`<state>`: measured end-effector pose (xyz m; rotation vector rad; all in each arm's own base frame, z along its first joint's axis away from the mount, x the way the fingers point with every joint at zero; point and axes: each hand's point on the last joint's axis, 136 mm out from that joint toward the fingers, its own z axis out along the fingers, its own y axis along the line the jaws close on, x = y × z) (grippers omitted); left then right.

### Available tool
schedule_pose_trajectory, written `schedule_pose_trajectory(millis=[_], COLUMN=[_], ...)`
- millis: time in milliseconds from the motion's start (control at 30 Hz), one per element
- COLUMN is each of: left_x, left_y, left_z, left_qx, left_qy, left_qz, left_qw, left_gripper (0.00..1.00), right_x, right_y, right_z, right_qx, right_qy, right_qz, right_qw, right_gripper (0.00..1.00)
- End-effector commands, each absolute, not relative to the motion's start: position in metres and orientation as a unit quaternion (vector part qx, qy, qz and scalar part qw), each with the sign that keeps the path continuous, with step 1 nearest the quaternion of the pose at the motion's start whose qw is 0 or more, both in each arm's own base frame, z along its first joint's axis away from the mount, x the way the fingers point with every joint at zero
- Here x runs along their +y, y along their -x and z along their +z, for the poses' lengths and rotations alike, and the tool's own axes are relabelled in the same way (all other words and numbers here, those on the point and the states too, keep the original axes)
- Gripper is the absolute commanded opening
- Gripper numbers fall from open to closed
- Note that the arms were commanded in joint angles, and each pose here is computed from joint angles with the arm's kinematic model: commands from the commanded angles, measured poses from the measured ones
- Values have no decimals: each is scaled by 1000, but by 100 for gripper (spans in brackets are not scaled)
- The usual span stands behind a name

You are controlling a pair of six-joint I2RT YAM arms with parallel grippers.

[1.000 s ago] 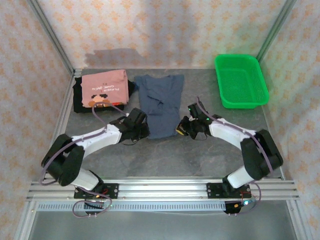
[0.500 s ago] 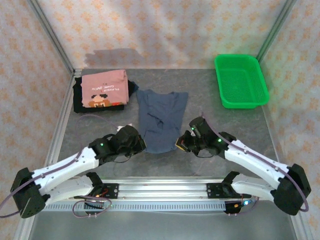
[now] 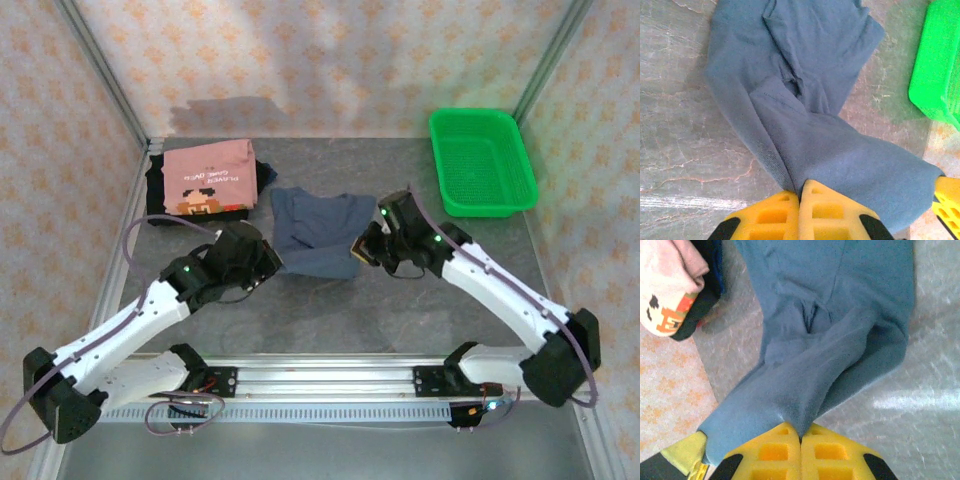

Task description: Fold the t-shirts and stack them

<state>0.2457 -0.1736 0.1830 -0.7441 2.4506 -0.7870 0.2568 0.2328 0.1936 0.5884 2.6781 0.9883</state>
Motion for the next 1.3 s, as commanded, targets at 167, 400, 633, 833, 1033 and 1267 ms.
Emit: schedule_pose_trajectory(millis=[167, 400, 633, 833, 1033, 1267], left_x=[-172, -167, -162, -156, -154, -169], left_y=[-307, -363, -404, -437, -471, -534], left_z=[190, 167, 135, 112, 94, 142], left_qx=[899, 912, 922, 927, 925, 896], left_qy=[258, 257, 255, 253, 255, 255], left_qz=[-281, -259, -243, -236, -250, -316], left_qw=[215, 188, 163, 145, 133, 181], left_gripper=[0, 0, 0, 0, 0, 49], right_x=[212, 204, 198, 195, 191, 189], right_y=[-321, -365, -399, -425, -456, -533], right_z=[191, 166, 129, 99, 74, 107], right_qx=[927, 935, 939, 940, 936, 884], right_qy=[-192, -200, -217, -230, -249, -296], right_qz=[303, 283, 262, 250, 248, 347], right_qw=[107, 75, 49, 31, 23, 102], right_gripper=[0, 0, 0, 0, 6, 49])
